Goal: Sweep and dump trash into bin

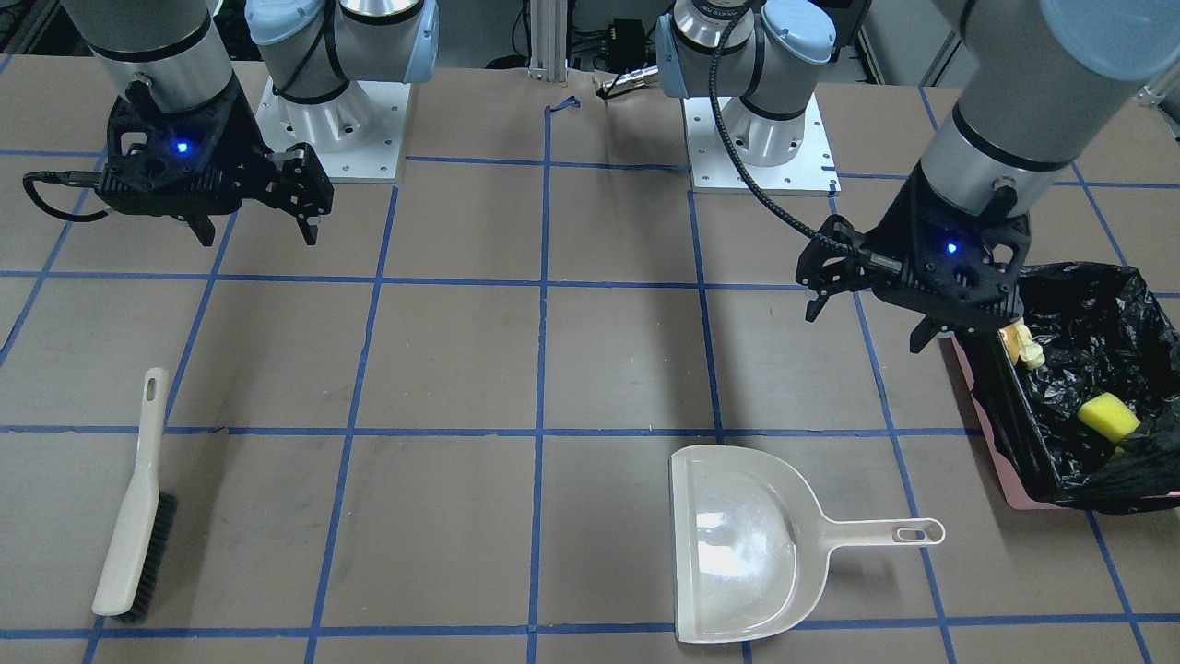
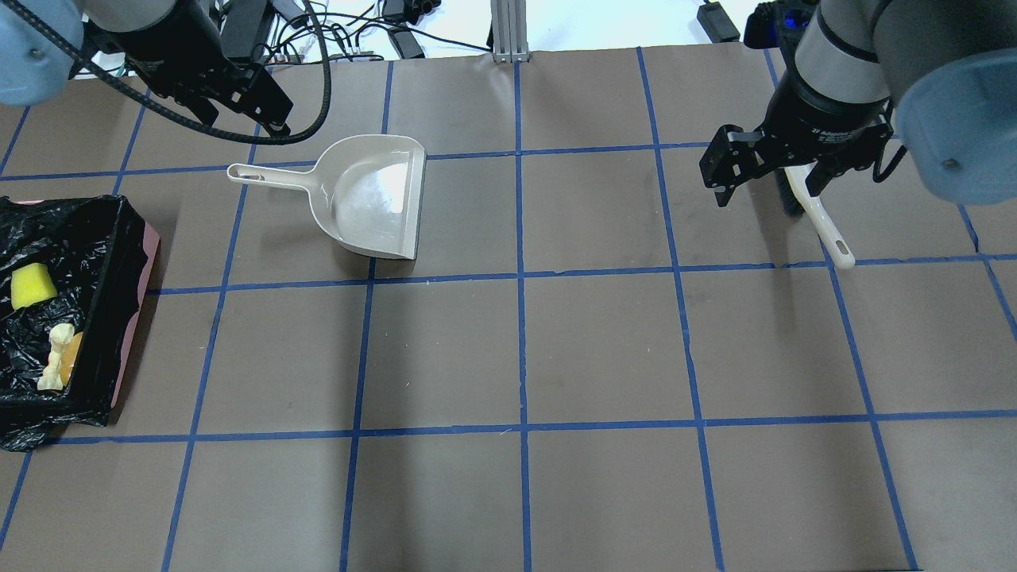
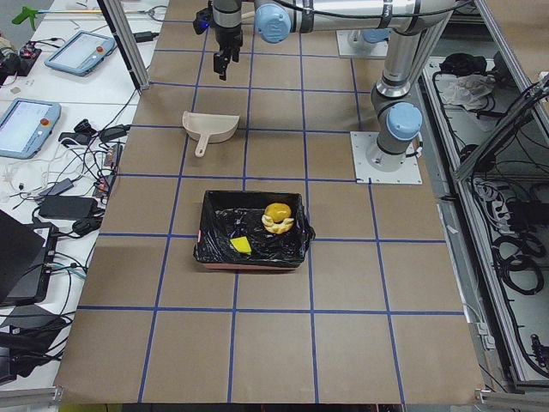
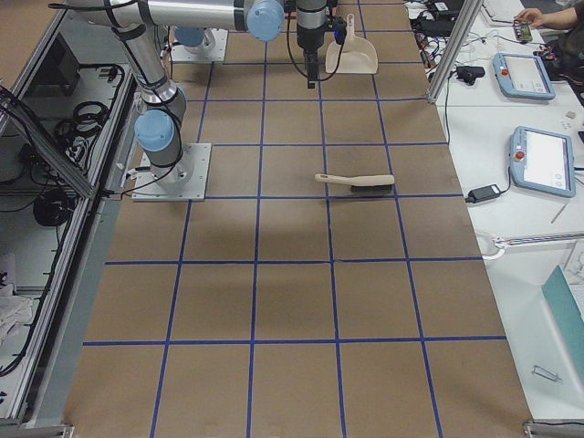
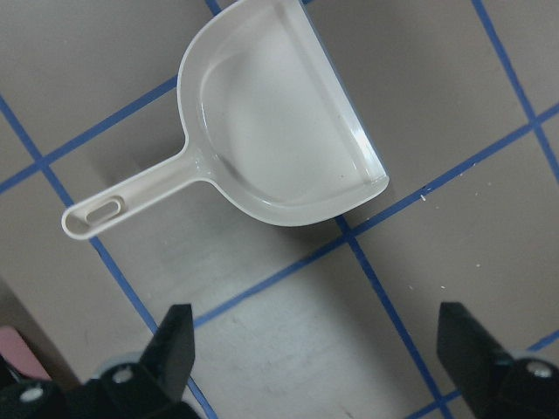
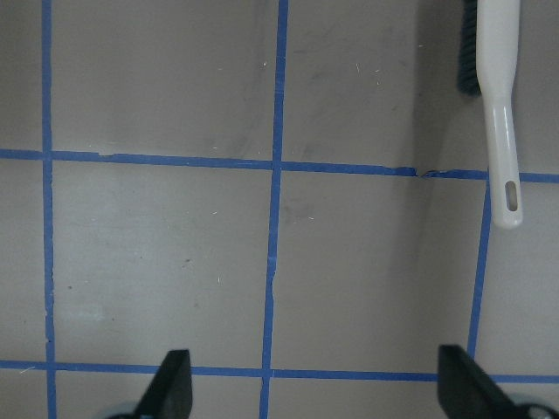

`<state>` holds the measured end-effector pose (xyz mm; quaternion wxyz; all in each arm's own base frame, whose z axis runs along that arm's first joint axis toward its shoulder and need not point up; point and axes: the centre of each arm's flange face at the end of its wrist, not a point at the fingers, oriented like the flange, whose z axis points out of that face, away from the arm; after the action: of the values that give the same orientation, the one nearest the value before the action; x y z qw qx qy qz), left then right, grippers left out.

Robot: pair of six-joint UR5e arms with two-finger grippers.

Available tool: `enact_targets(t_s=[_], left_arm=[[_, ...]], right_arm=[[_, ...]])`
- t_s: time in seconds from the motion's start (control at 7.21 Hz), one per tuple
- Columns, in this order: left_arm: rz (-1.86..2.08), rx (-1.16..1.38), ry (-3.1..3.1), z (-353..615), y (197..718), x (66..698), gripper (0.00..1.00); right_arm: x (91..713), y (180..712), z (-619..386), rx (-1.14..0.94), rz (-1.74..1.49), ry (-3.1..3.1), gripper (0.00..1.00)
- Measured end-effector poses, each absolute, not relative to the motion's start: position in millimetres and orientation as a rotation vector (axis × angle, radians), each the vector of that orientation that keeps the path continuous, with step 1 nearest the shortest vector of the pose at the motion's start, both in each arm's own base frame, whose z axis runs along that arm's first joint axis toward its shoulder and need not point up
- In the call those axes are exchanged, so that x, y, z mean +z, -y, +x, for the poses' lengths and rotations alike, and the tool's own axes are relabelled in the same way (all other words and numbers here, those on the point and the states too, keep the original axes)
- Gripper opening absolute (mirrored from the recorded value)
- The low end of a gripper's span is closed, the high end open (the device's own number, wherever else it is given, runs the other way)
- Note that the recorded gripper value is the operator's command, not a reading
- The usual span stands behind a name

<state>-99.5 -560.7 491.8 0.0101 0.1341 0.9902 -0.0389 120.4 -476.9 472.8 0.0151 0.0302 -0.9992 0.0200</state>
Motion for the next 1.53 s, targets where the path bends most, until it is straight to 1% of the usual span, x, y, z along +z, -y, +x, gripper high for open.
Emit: enact_targets(t_s=[0.28, 0.42, 1.53], left_arm=[[0.112, -0.101, -3.077, -132, 538, 489, 1.0], [0.026, -0.097, -3.079, -138, 531, 488, 1.0], [-0.008, -0.048, -3.073, -140, 507, 478, 1.0]], right_arm=[[472, 478, 121, 0.064, 0.095, 3.114, 1.0], [472, 478, 121, 0.068, 0.091, 3.114, 1.0], [471, 479, 118, 0.063, 0.069, 3.099, 1.0]])
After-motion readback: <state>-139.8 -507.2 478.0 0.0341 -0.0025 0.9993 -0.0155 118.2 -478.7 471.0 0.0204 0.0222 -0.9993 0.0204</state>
